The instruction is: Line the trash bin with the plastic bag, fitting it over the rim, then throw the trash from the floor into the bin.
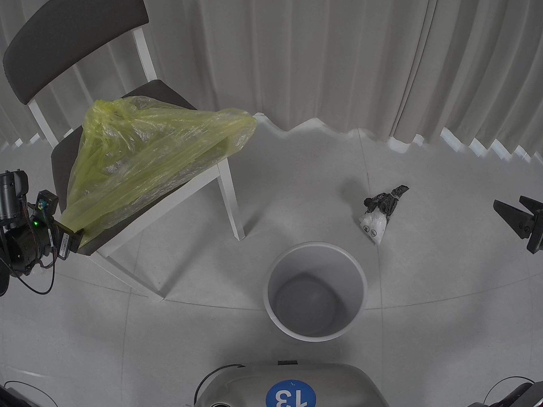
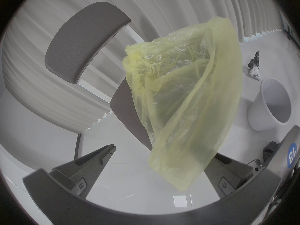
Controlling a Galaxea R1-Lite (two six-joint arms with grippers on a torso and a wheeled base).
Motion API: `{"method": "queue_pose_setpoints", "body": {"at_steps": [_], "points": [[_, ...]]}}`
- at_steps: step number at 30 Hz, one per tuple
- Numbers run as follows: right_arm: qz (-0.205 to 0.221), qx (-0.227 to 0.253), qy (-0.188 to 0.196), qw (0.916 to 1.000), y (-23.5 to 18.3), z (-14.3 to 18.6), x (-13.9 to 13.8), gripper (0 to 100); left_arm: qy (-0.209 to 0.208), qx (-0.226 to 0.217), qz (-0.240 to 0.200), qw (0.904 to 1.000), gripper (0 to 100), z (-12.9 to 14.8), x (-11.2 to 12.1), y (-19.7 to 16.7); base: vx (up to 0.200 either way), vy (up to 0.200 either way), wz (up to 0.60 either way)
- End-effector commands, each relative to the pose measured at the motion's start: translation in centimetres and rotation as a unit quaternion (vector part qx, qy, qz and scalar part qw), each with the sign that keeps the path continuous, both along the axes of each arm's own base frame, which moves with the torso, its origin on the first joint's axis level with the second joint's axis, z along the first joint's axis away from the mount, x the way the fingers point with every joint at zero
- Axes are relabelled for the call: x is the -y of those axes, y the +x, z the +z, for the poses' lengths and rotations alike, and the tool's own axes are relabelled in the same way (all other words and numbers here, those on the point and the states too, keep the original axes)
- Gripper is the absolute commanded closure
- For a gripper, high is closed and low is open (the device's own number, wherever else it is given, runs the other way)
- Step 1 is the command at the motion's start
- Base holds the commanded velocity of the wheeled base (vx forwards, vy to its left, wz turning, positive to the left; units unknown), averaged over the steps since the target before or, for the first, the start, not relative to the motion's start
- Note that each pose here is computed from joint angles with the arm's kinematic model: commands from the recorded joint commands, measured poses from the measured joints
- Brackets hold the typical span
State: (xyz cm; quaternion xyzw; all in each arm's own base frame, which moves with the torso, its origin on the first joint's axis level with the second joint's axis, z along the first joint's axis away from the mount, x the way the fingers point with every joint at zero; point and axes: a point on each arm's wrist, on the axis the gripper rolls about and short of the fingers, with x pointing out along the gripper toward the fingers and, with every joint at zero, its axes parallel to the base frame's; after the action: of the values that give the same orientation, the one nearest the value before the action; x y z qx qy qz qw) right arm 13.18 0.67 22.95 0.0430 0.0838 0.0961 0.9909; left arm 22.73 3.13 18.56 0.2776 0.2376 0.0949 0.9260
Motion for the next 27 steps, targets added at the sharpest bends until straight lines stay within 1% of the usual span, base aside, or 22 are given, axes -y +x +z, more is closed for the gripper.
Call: {"method": "queue_pose_setpoints", "body": {"at_steps": [1, 7, 10, 16, 20, 21, 27], "points": [[0.003, 0.002, 0.000, 1.0000, -0.12, -0.36, -0.03, 0, 0.000, 0.002, 0.001, 1.0000, 0, -0.25, -0.08, 0.40, 0.000, 0.000, 0.00], [0.005, 0.006, 0.001, 1.0000, -0.31, -0.39, -0.04, 0, 0.002, 0.029, 0.000, 0.9996, 0, 0.08, -0.02, 0.53, 0.000, 0.000, 0.00], [0.005, 0.009, 0.001, 0.9999, -0.56, -0.36, -0.04, 0, -0.004, 0.039, 0.002, 0.9992, 0, 0.23, -0.01, 0.46, 0.000, 0.000, 0.00], [0.005, 0.009, 0.001, 0.9999, -0.71, -0.49, -0.02, 0, -0.008, 0.029, 0.002, 0.9995, 0, -0.35, 0.00, 0.43, 0.000, 0.000, 0.00], [0.006, 0.009, 0.001, 0.9999, -0.79, -0.54, -0.04, 0, -0.016, 0.024, -0.009, 0.9996, 0, -0.71, 0.04, 0.29, 0.000, 0.000, 0.00], [0.006, 0.009, 0.001, 0.9999, -0.79, -0.54, -0.04, 0, -0.016, 0.024, -0.009, 0.9995, 100, -0.71, 0.01, 0.29, 0.000, 0.000, 0.00], [0.005, 0.008, 0.002, 1.0000, -0.72, -0.58, -0.02, 0, -0.019, 0.029, -0.006, 0.9994, 100, -0.57, 0.00, 0.26, 0.000, 0.000, 0.00]]}}
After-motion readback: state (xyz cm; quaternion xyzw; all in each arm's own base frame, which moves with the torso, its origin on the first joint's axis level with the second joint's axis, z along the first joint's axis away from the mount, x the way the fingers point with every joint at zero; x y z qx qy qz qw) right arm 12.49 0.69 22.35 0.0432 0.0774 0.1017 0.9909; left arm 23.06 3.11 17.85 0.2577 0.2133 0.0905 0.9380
